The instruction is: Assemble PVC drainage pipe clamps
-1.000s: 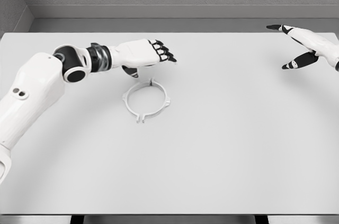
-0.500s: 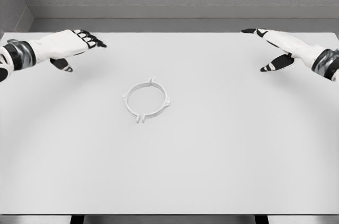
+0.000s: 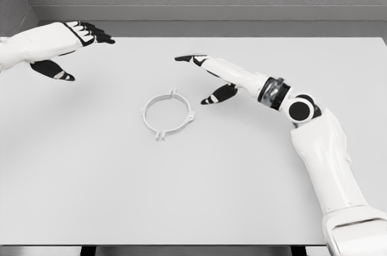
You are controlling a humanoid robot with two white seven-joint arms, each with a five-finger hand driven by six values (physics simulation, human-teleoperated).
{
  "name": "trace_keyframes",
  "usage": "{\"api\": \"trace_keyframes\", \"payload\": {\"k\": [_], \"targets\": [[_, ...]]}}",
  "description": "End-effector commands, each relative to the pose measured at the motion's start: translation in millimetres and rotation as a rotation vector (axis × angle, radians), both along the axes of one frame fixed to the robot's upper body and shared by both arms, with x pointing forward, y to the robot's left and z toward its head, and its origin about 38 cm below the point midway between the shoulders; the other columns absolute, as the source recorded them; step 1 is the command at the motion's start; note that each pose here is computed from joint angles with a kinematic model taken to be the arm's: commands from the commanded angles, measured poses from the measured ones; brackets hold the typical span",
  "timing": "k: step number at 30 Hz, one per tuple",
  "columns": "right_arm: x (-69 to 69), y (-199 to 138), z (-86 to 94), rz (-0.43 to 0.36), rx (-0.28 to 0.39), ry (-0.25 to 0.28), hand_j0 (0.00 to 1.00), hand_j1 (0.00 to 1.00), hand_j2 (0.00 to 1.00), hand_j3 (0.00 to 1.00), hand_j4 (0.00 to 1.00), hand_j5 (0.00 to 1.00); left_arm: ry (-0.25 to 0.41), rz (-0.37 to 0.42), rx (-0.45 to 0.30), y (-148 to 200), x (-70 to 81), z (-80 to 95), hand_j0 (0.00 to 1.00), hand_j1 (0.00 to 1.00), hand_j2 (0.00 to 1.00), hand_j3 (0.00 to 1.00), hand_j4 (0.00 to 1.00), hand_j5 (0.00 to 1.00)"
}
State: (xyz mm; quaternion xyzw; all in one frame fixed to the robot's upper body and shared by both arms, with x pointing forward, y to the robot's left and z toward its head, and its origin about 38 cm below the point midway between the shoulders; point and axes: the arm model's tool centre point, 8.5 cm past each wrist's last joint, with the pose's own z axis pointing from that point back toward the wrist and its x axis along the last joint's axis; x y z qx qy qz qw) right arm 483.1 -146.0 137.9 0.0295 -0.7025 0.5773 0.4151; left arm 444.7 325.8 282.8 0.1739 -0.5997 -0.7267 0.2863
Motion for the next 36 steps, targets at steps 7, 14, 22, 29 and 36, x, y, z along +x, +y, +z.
{"api": "trace_keyframes", "payload": {"k": [7, 14, 22, 29, 36], "targets": [[-0.1, -5, -26.2, -0.019, -0.006, 0.085, 1.0, 1.0, 1.0, 1.0, 1.0, 1.0, 0.108, -0.073, -0.136, -8, -24.0, -7.6, 1.0, 1.0, 1.0, 1.0, 1.0, 1.0], [-1.5, -11, -45.6, -0.038, -0.014, 0.144, 1.0, 1.0, 1.0, 1.0, 1.0, 1.0, 0.111, -0.046, -0.14, 3, -27.4, -9.8, 1.0, 1.0, 1.0, 1.0, 1.0, 1.0], [-0.8, 2, -41.8, -0.012, -0.017, 0.135, 1.0, 1.0, 1.0, 1.0, 1.0, 1.0, 0.109, -0.047, -0.141, 2, -27.2, -9.3, 1.0, 1.0, 1.0, 1.0, 1.0, 1.0], [1.7, 9, -35.9, 0.004, -0.023, 0.122, 1.0, 1.0, 1.0, 1.0, 1.0, 1.0, 0.111, -0.048, -0.142, 2, -27.2, -10.1, 1.0, 1.0, 1.0, 1.0, 1.0, 1.0], [2.5, 14, -32.9, 0.013, -0.018, 0.117, 1.0, 1.0, 1.0, 1.0, 1.0, 1.0, 0.111, -0.049, -0.144, 1, -27.2, -10.3, 1.0, 1.0, 1.0, 1.0, 1.0, 1.0]]}}
